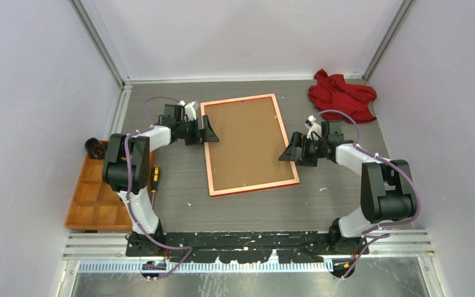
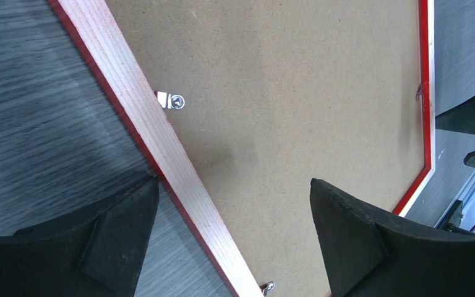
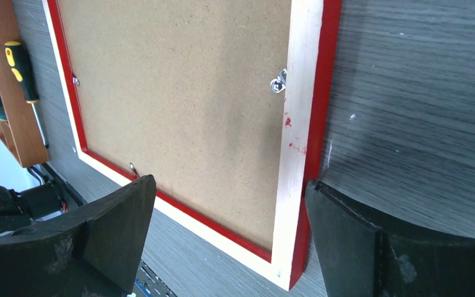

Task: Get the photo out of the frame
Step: Turn over the photo frame at the center of the board, then pick up the screwdriver from the center of the board.

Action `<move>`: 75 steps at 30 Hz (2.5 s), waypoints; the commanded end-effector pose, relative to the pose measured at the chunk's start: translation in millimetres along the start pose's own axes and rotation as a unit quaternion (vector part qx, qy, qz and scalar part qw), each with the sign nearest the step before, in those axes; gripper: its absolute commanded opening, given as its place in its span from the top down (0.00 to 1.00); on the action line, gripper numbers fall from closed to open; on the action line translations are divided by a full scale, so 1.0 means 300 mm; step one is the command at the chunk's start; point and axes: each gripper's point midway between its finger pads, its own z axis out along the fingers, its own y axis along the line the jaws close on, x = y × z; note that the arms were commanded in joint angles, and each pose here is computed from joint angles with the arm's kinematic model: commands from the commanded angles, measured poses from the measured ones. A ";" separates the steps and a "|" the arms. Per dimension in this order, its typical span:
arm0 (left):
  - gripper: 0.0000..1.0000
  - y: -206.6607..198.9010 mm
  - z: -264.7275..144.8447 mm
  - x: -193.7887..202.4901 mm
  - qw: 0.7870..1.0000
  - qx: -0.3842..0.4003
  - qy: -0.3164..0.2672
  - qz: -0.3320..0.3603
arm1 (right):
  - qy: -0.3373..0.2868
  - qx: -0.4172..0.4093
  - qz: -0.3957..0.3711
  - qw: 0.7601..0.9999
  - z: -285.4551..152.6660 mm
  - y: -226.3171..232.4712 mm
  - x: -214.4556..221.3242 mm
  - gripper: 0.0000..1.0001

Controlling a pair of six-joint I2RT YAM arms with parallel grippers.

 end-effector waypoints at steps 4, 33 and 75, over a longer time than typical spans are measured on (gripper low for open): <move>0.06 0.006 -0.031 -0.016 1.000 -0.015 -0.001 0.000 | -0.034 -0.007 -0.024 0.999 -0.008 0.029 -0.086 0.06; 0.06 -0.052 0.053 -0.165 0.999 -0.010 -0.018 0.028 | -0.031 -0.094 -0.042 0.994 -0.039 0.151 -0.069 0.06; 0.00 0.179 -0.696 0.286 0.907 -0.296 0.115 0.275 | -0.065 -0.152 -0.146 0.975 -0.214 0.318 -0.107 0.05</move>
